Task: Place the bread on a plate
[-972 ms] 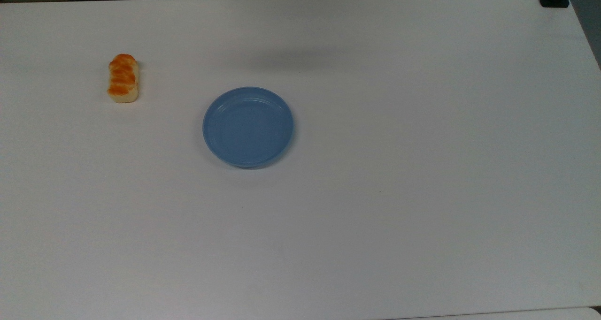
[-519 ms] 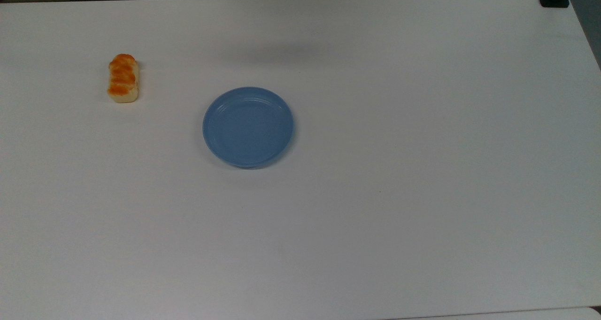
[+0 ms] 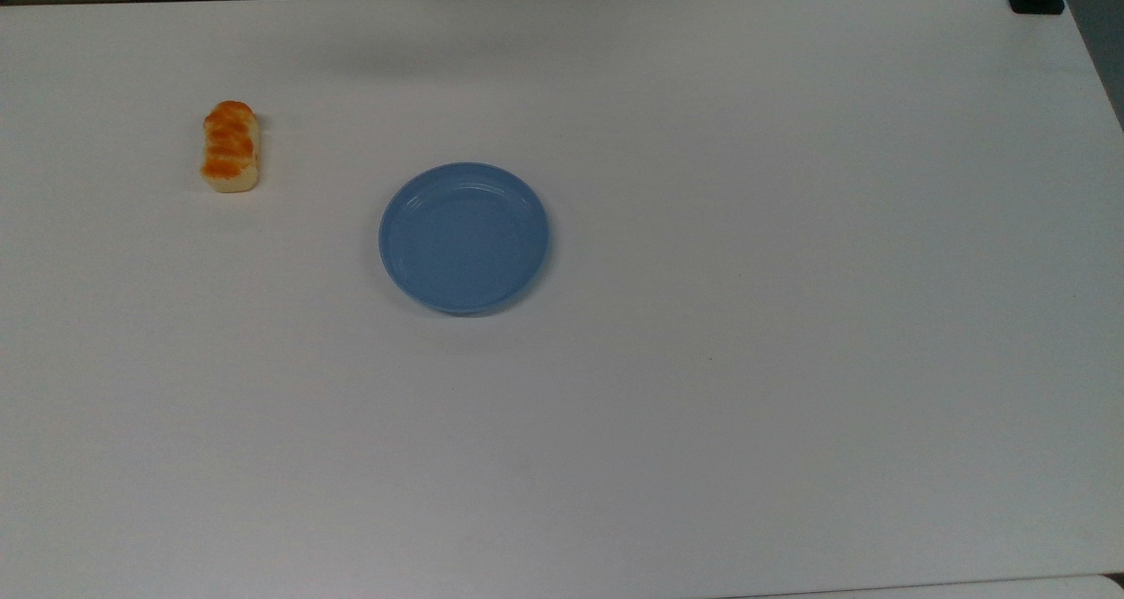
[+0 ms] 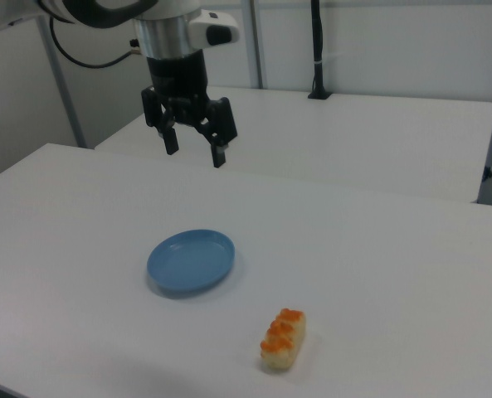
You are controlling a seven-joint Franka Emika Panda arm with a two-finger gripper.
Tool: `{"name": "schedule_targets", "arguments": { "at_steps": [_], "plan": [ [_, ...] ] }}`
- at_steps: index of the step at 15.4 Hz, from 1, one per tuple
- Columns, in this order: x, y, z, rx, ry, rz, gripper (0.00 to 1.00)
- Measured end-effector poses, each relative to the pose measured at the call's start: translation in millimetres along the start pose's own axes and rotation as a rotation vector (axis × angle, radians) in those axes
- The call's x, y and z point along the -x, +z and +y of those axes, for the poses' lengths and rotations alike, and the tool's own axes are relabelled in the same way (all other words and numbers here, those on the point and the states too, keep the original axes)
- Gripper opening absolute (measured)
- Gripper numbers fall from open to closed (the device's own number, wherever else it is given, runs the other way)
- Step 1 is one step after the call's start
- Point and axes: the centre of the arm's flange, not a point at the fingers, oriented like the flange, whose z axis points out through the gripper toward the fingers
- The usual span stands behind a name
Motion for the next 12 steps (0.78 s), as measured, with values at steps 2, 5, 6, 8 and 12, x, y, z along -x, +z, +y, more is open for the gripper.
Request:
{"name": "schedule_targets", "arguments": {
  "at_steps": [2,5,6,8,12],
  "plan": [
    [6,0,22,0.003,-0.038,0.007,1.00],
    [11,13,58,0.014,-0.065,0.023,1.00],
    [11,20,66,0.015,-0.072,0.025,1.00],
    [15,45,86,0.015,-0.091,0.020,1.00],
    [19,125,121,0.023,-0.129,0.021,1.00]
  ]
}}
